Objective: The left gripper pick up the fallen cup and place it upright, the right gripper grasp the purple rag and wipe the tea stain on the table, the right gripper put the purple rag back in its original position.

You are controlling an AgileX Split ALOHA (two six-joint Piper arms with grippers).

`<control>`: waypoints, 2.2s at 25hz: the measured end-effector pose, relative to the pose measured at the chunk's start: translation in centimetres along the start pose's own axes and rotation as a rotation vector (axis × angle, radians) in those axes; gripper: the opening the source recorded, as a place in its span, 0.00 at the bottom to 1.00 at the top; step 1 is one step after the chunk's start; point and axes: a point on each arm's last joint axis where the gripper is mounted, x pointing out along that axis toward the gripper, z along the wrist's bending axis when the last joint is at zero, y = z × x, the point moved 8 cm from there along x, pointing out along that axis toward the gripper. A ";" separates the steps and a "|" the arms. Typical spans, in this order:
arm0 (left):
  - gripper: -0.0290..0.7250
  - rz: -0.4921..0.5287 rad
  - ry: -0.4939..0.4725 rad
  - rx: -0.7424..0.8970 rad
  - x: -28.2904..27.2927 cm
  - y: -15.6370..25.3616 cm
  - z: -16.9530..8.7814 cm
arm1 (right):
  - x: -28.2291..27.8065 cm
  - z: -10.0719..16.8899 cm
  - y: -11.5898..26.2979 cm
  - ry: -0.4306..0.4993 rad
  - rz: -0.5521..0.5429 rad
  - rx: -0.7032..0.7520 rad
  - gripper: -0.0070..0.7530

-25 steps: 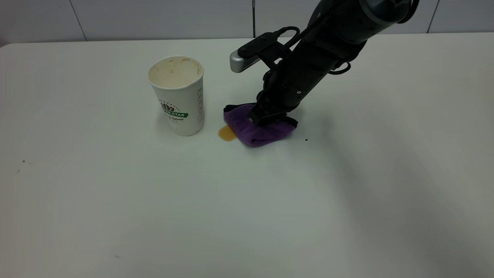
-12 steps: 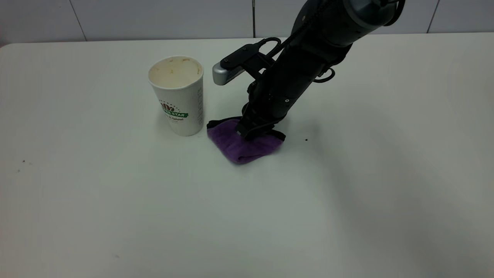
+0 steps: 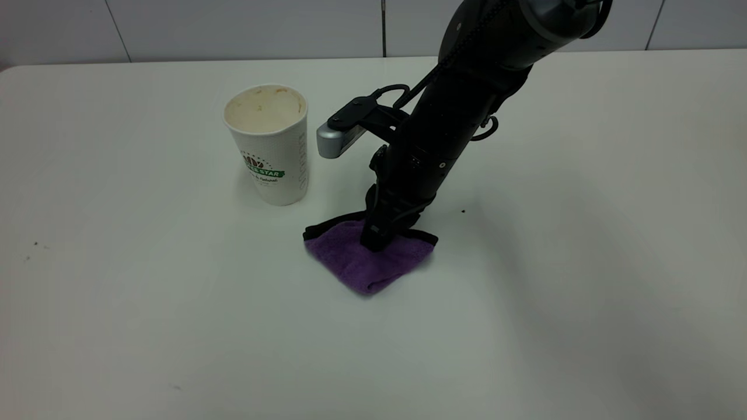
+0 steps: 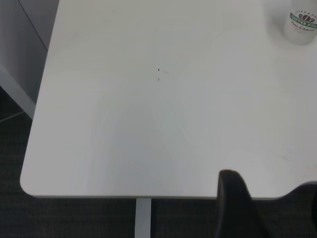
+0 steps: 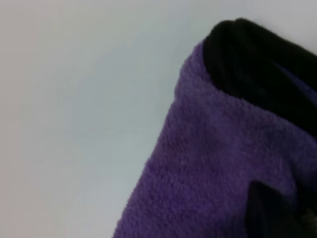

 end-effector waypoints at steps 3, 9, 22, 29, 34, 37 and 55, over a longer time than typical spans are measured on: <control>0.59 0.000 0.000 0.000 0.0 0.0 0.0 | 0.0 -0.7 -0.4 0.043 -0.021 0.027 0.07; 0.59 0.000 0.000 0.000 0.0 0.0 0.0 | -0.7 -4.3 -1.9 0.241 -0.129 0.118 0.08; 0.59 0.000 0.000 0.000 0.0 0.0 0.0 | -6.4 -13.3 7.4 0.258 -0.066 0.464 0.08; 0.59 0.000 0.000 0.000 0.0 0.0 0.0 | -9.1 -15.0 12.8 0.171 0.007 0.611 0.08; 0.59 0.000 0.000 0.000 0.0 0.0 0.0 | -9.5 -14.4 14.1 0.123 0.052 0.626 0.09; 0.59 0.000 0.000 0.000 0.0 0.0 0.0 | -9.5 -14.5 14.5 0.136 0.075 0.646 0.12; 0.59 0.000 0.000 0.000 0.0 0.0 0.0 | -20.6 -12.5 10.9 0.192 0.131 0.611 0.71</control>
